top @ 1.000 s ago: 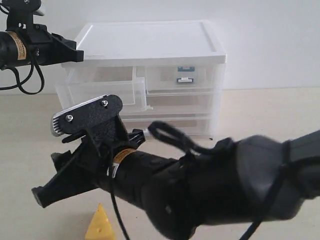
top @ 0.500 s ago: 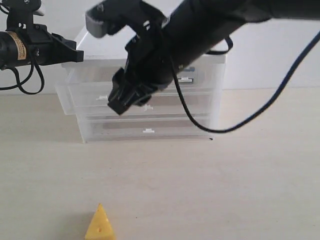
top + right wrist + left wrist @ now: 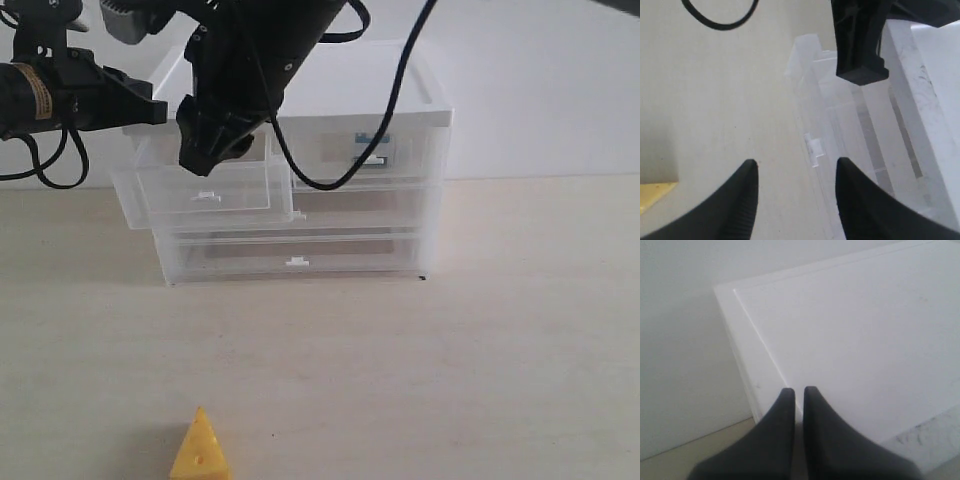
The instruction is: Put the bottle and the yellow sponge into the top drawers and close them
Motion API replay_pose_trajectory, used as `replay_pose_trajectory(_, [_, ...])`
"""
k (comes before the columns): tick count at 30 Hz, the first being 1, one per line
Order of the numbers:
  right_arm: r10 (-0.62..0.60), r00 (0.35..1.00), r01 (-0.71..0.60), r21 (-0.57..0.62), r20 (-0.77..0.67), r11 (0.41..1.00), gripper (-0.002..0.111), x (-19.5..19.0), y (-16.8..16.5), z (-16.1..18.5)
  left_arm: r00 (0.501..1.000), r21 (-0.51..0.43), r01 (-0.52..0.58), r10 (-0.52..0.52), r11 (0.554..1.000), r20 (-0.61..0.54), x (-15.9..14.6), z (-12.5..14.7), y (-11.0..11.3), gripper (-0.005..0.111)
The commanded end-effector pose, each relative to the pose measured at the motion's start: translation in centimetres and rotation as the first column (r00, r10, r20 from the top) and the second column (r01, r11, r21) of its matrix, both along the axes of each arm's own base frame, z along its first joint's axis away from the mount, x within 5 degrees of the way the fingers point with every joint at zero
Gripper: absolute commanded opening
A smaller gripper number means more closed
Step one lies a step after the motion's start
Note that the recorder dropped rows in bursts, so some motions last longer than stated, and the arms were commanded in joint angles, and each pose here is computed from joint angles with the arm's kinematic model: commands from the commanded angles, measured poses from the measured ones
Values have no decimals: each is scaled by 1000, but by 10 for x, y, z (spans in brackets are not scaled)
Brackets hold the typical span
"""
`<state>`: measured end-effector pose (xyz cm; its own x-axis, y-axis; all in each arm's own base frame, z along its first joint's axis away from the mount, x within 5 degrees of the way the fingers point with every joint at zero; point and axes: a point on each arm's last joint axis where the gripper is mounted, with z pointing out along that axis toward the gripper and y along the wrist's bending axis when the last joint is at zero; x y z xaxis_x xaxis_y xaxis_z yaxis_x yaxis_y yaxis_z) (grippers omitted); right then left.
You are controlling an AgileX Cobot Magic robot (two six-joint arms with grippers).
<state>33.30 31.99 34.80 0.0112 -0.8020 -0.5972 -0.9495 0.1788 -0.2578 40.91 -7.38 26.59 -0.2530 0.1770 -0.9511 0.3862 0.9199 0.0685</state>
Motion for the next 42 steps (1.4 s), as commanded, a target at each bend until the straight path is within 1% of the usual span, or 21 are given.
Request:
replay_pose_trajectory(1, [43, 999, -42, -61, 19, 997, 43, 7, 1, -6, 1000, 13, -25, 26, 1000, -17, 1, -2, 3, 4])
replay_pose_trajectory(4, [70, 997, -67, -82, 41, 994, 43, 10, 3, -11, 1000, 12, -24, 24, 1000, -16, 1, -2, 3, 4])
replay_pose_trajectory(9, [67, 993, -56, -114, 101, 992, 43, 18, 3, -16, 1000, 12, -24, 24, 1000, -16, 1, -2, 3, 4])
replay_pose_trajectory(14, [60, 987, -45, -105, 151, 993, 43, 24, 6, -20, 1000, 12, -24, 24, 1000, -16, 1, -2, 3, 4])
replay_pose_trajectory(18, [60, 986, -41, -125, 154, 991, 43, 30, 8, -29, 1000, 12, -24, 24, 1000, -16, 1, -2, 3, 4])
replay_pose_trajectory(32, [27, 987, -5, -138, 157, 990, 42, 51, 2, -52, 1000, 8, -18, 18, 1000, -12, 1, -2, 2, 4])
replay_pose_trajectory(34, [30, 988, -7, -143, 153, 990, 36, 52, 2, -55, 1000, 8, -18, 18, 1000, -12, 1, -2, 2, 4])
replay_pose_trajectory(41, [21, 984, 1, -122, 179, 992, 2, 55, 5, -56, 1000, 15, -16, 16, 1000, -9, 1, -2, 2, 4])
replay_pose_trajectory(42, [21, 984, 1, -122, 179, 992, 0, 55, 5, -56, 1000, 15, -16, 16, 1000, -9, 1, -2, 2, 4])
